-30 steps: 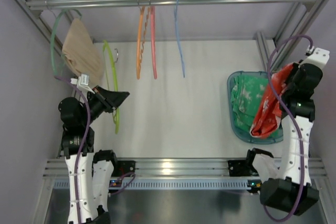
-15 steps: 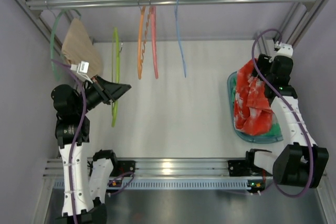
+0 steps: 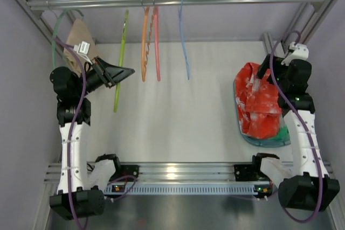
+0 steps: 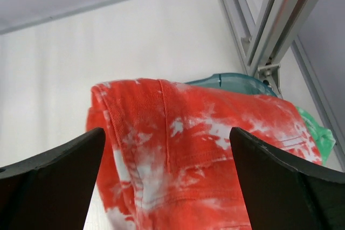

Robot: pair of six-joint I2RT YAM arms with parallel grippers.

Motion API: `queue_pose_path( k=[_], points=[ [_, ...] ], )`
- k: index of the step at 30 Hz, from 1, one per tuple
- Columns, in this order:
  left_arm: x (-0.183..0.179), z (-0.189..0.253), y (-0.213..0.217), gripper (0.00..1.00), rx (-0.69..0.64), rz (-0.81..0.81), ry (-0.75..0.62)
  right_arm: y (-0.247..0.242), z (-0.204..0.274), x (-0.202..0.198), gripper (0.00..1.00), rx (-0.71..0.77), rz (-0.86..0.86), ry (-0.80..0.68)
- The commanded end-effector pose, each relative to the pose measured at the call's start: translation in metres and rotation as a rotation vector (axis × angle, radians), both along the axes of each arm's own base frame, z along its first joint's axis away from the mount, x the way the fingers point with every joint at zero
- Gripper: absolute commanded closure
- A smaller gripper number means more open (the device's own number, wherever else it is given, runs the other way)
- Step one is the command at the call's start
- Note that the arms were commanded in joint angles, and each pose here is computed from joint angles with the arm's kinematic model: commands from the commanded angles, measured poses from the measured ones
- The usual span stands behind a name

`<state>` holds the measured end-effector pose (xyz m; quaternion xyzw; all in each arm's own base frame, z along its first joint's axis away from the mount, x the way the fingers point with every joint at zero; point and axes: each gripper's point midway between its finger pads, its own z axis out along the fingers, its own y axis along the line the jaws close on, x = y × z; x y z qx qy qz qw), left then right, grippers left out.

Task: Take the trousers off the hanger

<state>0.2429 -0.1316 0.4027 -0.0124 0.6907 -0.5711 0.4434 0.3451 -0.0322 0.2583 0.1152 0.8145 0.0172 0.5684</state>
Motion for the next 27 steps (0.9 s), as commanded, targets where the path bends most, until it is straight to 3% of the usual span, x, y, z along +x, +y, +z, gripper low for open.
queue_pose_path(
  k=[1,3,11,20,27],
  points=[
    [-0.003,0.051,-0.002,1.0,0.011,-0.037,-0.246,0.008,0.06,-0.013,0.01,0.006,0.034,-0.14],
    [0.003,0.059,-0.002,1.0,0.043,-0.051,-0.325,0.009,0.075,-0.019,0.01,-0.001,0.036,-0.175],
    [0.057,0.059,0.01,1.0,0.037,0.007,-0.423,0.013,0.11,-0.031,0.01,0.009,0.048,-0.237],
    [0.099,0.054,0.013,1.0,0.016,0.018,-0.504,0.014,0.107,-0.031,0.01,-0.002,0.061,-0.225],
    [0.132,0.041,0.015,1.0,-0.036,0.029,-0.441,0.016,0.108,-0.029,0.01,0.007,0.065,-0.226]
  ],
)
